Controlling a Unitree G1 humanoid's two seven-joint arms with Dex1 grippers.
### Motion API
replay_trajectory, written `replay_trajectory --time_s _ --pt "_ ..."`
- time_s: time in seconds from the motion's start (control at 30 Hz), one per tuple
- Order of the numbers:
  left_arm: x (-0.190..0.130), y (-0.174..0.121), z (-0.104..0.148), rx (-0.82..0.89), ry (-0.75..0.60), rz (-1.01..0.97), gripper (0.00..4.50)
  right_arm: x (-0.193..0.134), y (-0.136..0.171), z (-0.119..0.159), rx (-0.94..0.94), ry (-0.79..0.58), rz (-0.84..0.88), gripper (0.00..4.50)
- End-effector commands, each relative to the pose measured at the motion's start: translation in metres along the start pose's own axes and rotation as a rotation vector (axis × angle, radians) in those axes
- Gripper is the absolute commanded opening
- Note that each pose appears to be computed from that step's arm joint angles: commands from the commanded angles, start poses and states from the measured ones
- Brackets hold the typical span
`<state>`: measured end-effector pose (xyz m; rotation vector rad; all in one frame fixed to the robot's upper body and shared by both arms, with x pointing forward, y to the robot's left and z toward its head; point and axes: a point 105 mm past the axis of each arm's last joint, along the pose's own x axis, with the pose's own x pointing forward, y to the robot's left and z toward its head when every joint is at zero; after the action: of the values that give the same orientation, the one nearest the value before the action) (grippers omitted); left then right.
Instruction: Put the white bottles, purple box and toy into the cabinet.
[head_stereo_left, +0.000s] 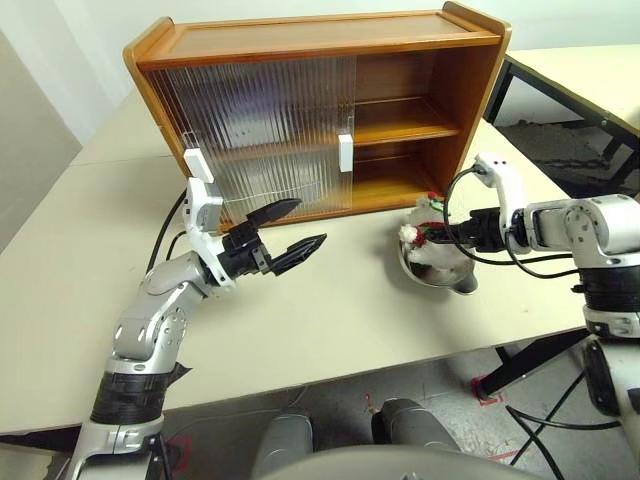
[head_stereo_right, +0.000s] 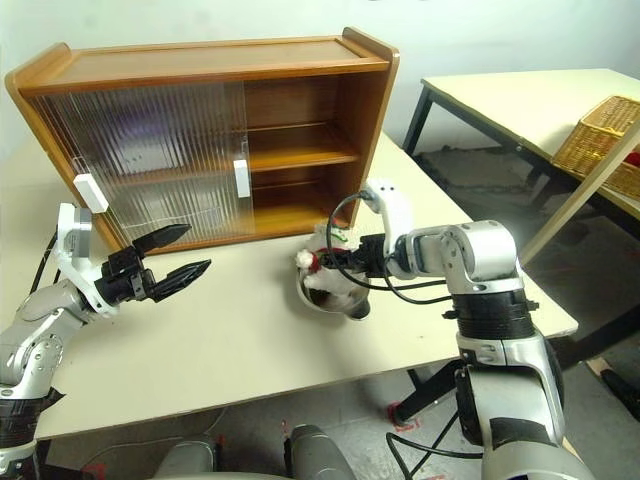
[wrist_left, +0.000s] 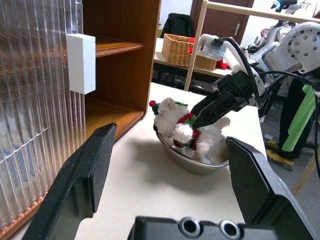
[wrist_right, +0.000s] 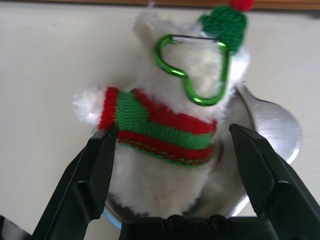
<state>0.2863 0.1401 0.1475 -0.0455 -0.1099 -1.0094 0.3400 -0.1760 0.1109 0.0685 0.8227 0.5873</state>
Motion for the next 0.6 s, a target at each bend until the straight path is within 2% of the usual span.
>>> replay_trajectory --time_s 0.03,0.47,0.6 --pt "0.002 -0.002 0.0 0.005 0.0 -0.012 4.5 0.0 -0.003 -0.001 -0.009 0.005 -0.009 4.46" --pt "0.001 -0.001 0.001 0.013 0.004 -0.008 4.5 0.017 0.0 0.001 -0.022 -0.008 0.015 4.46" --pt "-0.001 0.0 0.002 0.018 0.005 -0.004 4.5 0.019 0.001 0.001 -0.045 -0.014 0.023 3.12"
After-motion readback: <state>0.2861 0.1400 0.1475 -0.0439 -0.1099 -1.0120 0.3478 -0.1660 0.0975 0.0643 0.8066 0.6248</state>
